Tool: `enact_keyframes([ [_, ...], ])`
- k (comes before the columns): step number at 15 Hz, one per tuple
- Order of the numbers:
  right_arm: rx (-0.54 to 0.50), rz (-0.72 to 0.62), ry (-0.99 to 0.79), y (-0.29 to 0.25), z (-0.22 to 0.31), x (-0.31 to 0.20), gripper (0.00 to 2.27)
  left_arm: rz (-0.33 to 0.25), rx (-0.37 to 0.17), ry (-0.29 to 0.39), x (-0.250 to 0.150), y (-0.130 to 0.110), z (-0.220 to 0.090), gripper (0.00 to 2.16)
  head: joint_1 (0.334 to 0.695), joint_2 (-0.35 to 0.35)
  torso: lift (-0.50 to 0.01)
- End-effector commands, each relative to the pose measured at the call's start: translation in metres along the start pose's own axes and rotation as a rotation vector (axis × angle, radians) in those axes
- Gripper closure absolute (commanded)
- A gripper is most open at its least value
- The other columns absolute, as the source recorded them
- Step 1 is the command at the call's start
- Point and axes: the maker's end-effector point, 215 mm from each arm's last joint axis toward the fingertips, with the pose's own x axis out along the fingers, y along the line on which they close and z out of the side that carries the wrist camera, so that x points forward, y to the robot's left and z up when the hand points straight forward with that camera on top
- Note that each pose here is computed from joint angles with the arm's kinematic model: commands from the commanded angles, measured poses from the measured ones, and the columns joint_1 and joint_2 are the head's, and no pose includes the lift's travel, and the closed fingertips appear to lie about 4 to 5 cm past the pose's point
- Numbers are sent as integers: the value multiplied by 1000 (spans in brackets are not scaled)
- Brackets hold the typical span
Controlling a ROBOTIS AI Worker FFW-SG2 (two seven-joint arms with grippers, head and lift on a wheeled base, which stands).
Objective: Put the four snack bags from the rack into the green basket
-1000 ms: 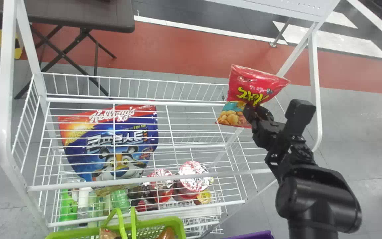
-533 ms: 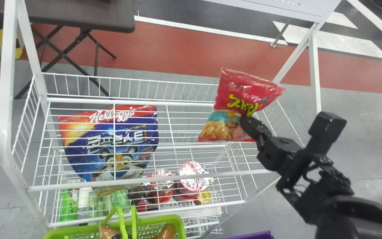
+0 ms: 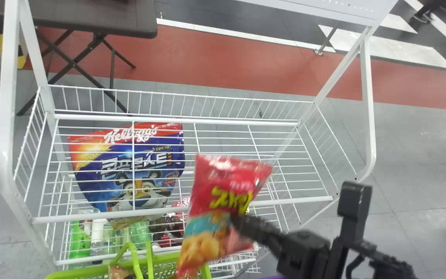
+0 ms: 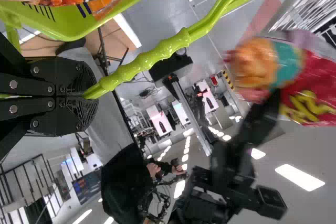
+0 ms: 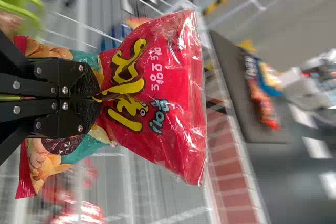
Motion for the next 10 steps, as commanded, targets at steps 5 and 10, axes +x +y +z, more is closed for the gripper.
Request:
enact_keyframes([
  [5,209,62,255,-1,-117,19,2128,-27,38,-26,1,-8,5,2132,695,-350,-6],
  [10,240,96,307,1,-153,38,2115,-45,46,-30,1,-13,8,2132,695,-350,-6],
])
